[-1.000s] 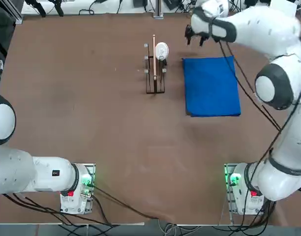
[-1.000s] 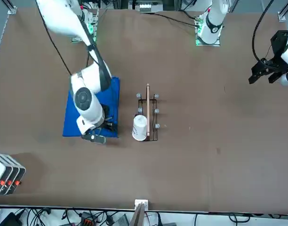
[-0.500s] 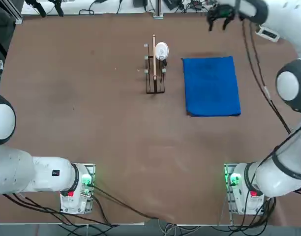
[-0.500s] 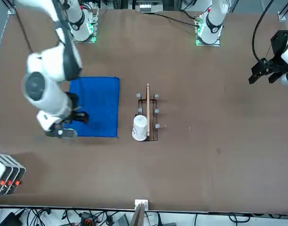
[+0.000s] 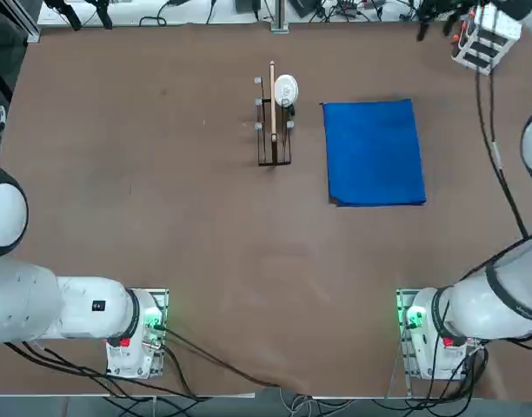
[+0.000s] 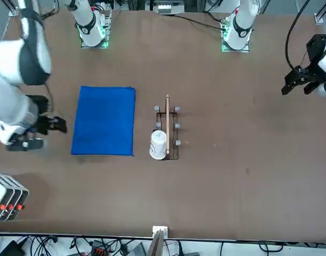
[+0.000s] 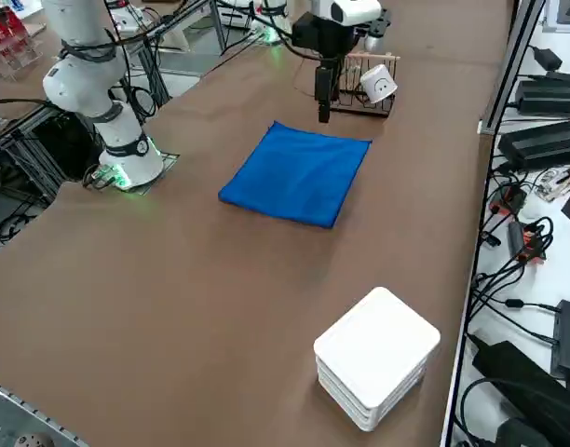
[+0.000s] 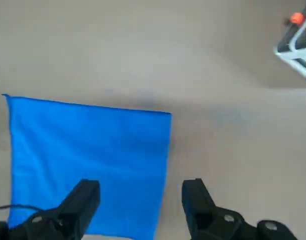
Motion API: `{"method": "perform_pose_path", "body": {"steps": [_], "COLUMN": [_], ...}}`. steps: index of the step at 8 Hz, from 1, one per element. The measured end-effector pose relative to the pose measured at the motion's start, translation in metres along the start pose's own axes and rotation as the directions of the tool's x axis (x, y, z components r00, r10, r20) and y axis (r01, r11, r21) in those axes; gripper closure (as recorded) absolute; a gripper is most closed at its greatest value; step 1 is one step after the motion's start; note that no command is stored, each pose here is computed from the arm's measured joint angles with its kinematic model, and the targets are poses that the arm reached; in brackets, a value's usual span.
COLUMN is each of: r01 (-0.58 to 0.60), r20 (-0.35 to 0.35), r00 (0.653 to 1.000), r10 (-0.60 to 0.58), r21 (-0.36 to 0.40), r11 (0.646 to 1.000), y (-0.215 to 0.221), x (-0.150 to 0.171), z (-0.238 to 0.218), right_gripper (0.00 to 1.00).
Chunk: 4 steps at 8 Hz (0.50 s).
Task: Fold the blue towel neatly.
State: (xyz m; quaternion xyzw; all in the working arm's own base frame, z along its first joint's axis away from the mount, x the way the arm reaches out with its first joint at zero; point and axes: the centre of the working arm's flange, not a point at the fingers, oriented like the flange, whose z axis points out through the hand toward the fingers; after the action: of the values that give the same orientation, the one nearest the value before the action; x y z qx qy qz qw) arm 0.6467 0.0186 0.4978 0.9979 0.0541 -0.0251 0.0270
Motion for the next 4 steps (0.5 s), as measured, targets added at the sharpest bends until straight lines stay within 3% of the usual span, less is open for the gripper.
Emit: {"method": "perform_pose_path", "body": {"steps": [4], "r01": [-0.028], "r20": [-0.036], "r00": [0.999], "r10": [0.028], "r21": [0.001], "r11": [1.000], "y": [0.045], "x": [-0.046], "z": [-0.071], "right_gripper": [0.00]}}
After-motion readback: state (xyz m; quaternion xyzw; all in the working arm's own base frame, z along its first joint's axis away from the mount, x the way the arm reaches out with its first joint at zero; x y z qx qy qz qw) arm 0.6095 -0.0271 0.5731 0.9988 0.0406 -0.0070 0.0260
